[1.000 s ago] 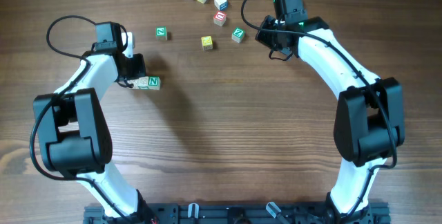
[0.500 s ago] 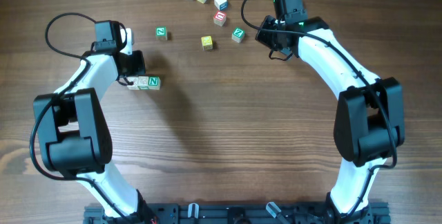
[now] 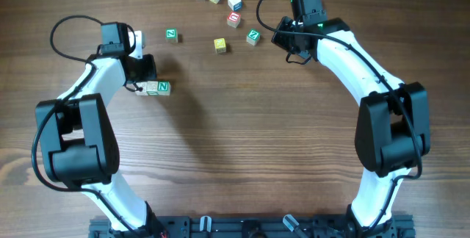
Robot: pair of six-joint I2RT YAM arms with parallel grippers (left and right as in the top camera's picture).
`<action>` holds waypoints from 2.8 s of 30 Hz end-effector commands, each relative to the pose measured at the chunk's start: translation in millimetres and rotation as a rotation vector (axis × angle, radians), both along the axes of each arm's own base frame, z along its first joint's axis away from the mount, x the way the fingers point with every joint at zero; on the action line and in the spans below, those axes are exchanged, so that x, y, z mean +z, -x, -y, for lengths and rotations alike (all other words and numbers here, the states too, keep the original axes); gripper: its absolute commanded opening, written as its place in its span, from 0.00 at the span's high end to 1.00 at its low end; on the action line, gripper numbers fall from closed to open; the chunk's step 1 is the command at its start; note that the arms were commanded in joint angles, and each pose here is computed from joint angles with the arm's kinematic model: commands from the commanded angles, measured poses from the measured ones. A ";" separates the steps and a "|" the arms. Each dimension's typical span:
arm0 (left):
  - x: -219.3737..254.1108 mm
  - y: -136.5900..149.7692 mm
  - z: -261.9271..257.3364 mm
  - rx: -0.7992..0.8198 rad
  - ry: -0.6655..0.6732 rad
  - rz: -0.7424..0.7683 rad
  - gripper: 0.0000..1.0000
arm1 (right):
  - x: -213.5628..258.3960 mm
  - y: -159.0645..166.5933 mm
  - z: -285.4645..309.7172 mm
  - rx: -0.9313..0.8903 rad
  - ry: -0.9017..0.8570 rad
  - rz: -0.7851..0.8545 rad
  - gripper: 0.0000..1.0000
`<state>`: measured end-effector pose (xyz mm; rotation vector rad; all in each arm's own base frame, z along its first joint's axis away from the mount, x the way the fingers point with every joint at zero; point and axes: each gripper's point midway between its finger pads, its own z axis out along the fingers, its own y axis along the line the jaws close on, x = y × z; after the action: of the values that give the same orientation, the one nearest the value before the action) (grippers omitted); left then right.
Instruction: Form a horizontal line
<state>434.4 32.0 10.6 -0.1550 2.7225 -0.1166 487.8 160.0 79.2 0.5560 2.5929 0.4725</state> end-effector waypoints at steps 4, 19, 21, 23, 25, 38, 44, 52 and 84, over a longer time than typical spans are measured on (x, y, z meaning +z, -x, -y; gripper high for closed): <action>-1.3 0.7 0.3 0.002 0.022 -0.017 0.96 | 5.0 -0.7 1.4 0.004 0.024 0.019 0.96; -2.2 2.8 -0.2 0.002 0.019 -0.027 0.96 | 4.7 -0.8 2.1 0.002 0.028 0.019 0.96; -2.2 2.8 -0.2 0.003 0.019 -0.027 0.96 | 4.7 -0.8 2.1 0.002 0.028 0.019 0.96; -2.2 2.8 -0.2 0.003 0.019 -0.027 0.96 | 4.5 -0.7 2.7 0.001 0.031 0.018 0.96; -2.2 2.8 -0.2 0.003 0.019 -0.027 0.96 | 4.5 -0.7 2.7 0.000 0.031 0.018 0.96; -3.5 5.4 -3.7 0.008 -0.002 -0.039 0.96 | 4.4 -0.5 2.7 0.000 0.031 0.017 0.96; -3.5 5.5 -3.7 0.004 -0.003 -0.039 0.96 | 4.3 -0.4 2.7 0.000 0.031 0.017 0.96; -4.1 7.0 -3.5 -0.013 -0.010 -0.045 0.96 | 4.4 -0.5 2.7 0.000 0.031 0.017 0.96; 36.8 -9.0 94.9 -0.225 0.326 0.018 0.96 | 3.8 -0.7 2.7 -0.003 0.030 0.016 0.96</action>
<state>444.1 -44.8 42.8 0.0204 2.6835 -0.5210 487.6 158.7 78.8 0.5555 2.5933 0.4615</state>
